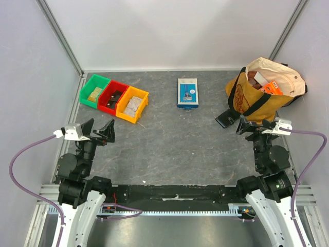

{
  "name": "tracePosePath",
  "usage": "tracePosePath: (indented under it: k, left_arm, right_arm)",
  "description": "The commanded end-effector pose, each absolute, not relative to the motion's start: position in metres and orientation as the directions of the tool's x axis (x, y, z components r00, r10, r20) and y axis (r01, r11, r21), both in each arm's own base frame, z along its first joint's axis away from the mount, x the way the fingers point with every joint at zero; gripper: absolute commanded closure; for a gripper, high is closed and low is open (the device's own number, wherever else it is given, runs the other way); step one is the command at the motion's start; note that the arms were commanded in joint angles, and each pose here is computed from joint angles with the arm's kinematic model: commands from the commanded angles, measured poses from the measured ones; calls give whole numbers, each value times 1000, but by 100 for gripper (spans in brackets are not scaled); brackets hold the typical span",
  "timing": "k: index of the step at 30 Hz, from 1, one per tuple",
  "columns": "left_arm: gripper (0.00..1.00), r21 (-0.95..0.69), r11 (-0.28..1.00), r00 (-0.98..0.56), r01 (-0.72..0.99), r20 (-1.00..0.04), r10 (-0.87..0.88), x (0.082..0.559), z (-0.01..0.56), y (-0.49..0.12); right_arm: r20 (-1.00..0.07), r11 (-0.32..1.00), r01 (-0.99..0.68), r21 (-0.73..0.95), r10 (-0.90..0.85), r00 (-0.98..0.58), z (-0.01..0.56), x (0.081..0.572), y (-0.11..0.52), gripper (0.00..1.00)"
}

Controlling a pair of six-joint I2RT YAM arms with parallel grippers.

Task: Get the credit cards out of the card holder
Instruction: Move the card holder to the center of the board.

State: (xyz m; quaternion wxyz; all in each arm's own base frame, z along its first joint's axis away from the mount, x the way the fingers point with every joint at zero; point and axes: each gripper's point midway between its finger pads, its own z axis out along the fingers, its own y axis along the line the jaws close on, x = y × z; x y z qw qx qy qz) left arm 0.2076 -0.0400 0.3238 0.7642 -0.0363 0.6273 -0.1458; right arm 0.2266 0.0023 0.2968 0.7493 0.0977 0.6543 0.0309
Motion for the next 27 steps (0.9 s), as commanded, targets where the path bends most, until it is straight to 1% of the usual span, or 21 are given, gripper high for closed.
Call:
tracePosePath:
  k: [1, 4, 7, 11, 15, 17, 23, 27]
  left_arm:
    - [1, -290, 940, 210, 182, -922, -325, 203, 331, -38]
    - [1, -316, 937, 217, 152, -914, -343, 204, 329, -32]
    - [1, -312, 937, 212, 160, -916, -341, 202, 330, -33]
    - [1, -315, 934, 211, 169, -914, -347, 202, 329, -35]
    - [1, -315, 933, 212, 173, -913, -348, 201, 329, -35]
    - [1, -316, 932, 215, 175, -912, -350, 200, 330, -36]
    - [1, -315, 935, 228, 166, -910, -347, 199, 330, -33]
    - [1, -312, 935, 230, 166, -910, -344, 198, 331, -33]
  right_arm:
    - [-985, 990, -43, 136, 140, 97, 311, 229, 26, 2]
    - [-981, 981, -46, 187, 189, 35, 301, 238, 33, 2]
    - [-968, 968, -29, 249, 247, -40, 284, 251, 39, 2]
    - [-932, 941, 93, 325, 335, -137, 257, 274, 38, 2]
    - [-910, 933, 187, 309, 347, -227, 230, 297, 38, 2]
    - [-899, 918, 267, 294, 360, -249, 216, 307, 31, 2]
    - [-868, 883, 431, 185, 352, -350, 169, 339, 21, 2]
    - [-851, 836, 531, 136, 373, -370, 142, 359, 16, 2]
